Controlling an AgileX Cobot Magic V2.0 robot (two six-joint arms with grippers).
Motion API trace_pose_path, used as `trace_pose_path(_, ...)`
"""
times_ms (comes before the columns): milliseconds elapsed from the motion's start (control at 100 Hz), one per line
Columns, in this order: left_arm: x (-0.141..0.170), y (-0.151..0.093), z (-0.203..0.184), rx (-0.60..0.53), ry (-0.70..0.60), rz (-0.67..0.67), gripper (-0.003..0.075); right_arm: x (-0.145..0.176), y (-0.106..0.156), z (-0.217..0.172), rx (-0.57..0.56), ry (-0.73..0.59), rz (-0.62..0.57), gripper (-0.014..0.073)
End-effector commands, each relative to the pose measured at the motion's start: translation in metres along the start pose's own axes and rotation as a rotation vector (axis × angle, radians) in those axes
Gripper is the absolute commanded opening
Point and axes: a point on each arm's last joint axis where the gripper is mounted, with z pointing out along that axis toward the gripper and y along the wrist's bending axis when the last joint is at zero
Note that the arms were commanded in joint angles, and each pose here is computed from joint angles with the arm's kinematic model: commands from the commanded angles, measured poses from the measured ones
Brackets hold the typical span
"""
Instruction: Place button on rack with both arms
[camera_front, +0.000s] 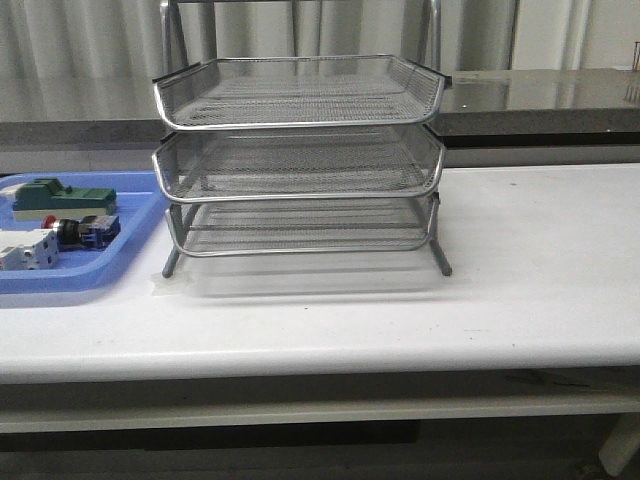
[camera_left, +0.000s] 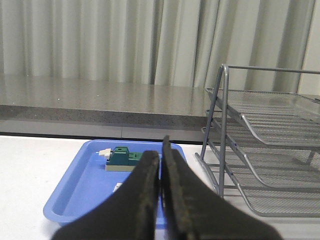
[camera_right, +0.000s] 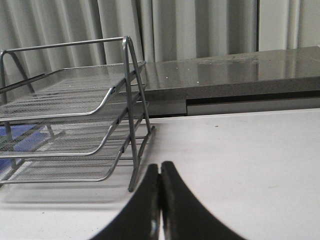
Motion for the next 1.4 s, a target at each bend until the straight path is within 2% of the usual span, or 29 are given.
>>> trace_pose_path(0, 0.007, 0.000, -0.002, 0.012, -0.065, -0.018, 0.0004, -0.015, 0.002, -0.003, -0.021, -0.119, -0.010, -0.0057)
trace_pose_path(550, 0.007, 0.000, -0.002, 0.012, -0.065, -0.018, 0.0004, -0.015, 0.002, -0.003, -0.022, -0.121, -0.017, -0.0057)
trace_pose_path(780, 0.007, 0.000, -0.002, 0.012, -0.065, -0.018, 0.0004, -0.021, 0.004, -0.004, -0.035, -0.189, -0.021, -0.0057)
trace_pose_path(990, 0.007, 0.000, -0.002, 0.012, -0.065, -0.018, 0.0004, -0.034, 0.006, -0.007, -0.058, -0.309, -0.022, -0.0057)
trace_pose_path(1170, 0.007, 0.000, -0.002, 0.012, -0.065, -0.018, 0.0004, -0.049, 0.007, -0.006, -0.033, -0.212, -0.021, -0.0057)
trace_pose_path(1390, 0.007, 0.000, -0.002, 0.012, -0.065, -0.018, 0.0004, -0.094, 0.009, -0.001, 0.014, -0.025, -0.019, -0.0057)
